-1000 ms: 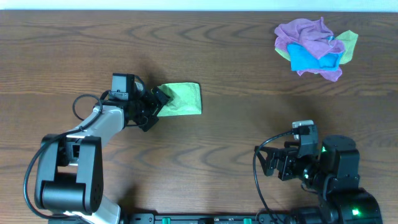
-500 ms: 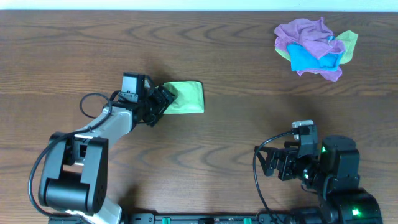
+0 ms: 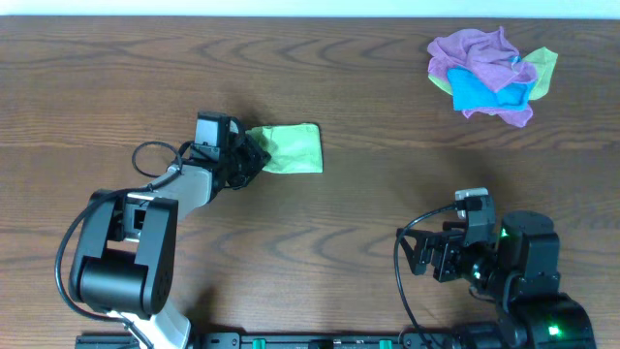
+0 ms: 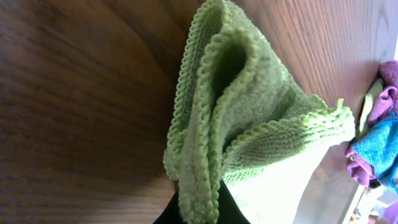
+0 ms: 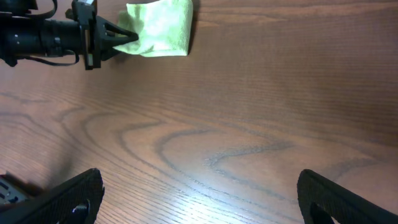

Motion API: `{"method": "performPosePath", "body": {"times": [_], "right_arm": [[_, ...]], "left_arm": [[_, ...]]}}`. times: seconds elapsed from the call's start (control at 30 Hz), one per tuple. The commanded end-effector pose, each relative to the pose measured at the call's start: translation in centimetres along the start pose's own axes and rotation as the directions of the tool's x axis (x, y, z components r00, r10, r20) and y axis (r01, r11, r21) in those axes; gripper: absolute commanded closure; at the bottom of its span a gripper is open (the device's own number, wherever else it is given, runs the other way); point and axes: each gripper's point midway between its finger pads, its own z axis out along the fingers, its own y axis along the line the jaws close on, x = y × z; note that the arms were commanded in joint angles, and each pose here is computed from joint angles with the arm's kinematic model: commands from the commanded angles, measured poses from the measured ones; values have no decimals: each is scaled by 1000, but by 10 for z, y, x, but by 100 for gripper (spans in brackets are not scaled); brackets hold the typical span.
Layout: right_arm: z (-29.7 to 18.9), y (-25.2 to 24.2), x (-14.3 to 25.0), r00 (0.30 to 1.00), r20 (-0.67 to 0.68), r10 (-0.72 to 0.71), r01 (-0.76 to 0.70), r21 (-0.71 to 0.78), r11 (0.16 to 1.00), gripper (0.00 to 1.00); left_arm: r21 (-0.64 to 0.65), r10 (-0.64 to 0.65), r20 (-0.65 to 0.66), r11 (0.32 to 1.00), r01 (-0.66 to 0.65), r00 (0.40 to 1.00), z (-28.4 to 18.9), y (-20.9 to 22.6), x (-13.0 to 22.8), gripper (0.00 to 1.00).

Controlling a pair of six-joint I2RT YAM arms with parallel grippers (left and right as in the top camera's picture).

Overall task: Fold the cloth
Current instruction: 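Lift the folded green towel with the left gripper and carry it toward the far edge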

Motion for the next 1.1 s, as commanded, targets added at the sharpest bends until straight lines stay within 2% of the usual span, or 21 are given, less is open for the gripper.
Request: {"method": "performPosePath", "body": {"times": [0.0,0.27,0.5,0.67,0.87,1.07], "right_arm": [[0,0,1,1000,0,16,-16,-6,1000,1],[0,0,1,1000,-1,16,-16,-6,1000,1],[0,0,1,1000,-1,16,-16,-6,1000,1],[0,0,1,1000,0,16,-16,-6,1000,1],[0,0,1,1000,-1,16,-16,-6,1000,1],[0,0,1,1000,-1,16,-16,-6,1000,1]], "left_arm": [[77,37,-6,996,-36,999,-5,-27,-15,94],[189,81,141,976,-108,987,-51,-100,-92,94],[141,98,333,978,-152,938,-99,-112,-169,94],[146,77,360,980,-138,930,-95,-108,-206,95],[194,76,329,970,-146,941,-71,-113,-241,94],[168,38,299,981,-92,954,-52,-87,-260,94]]}}
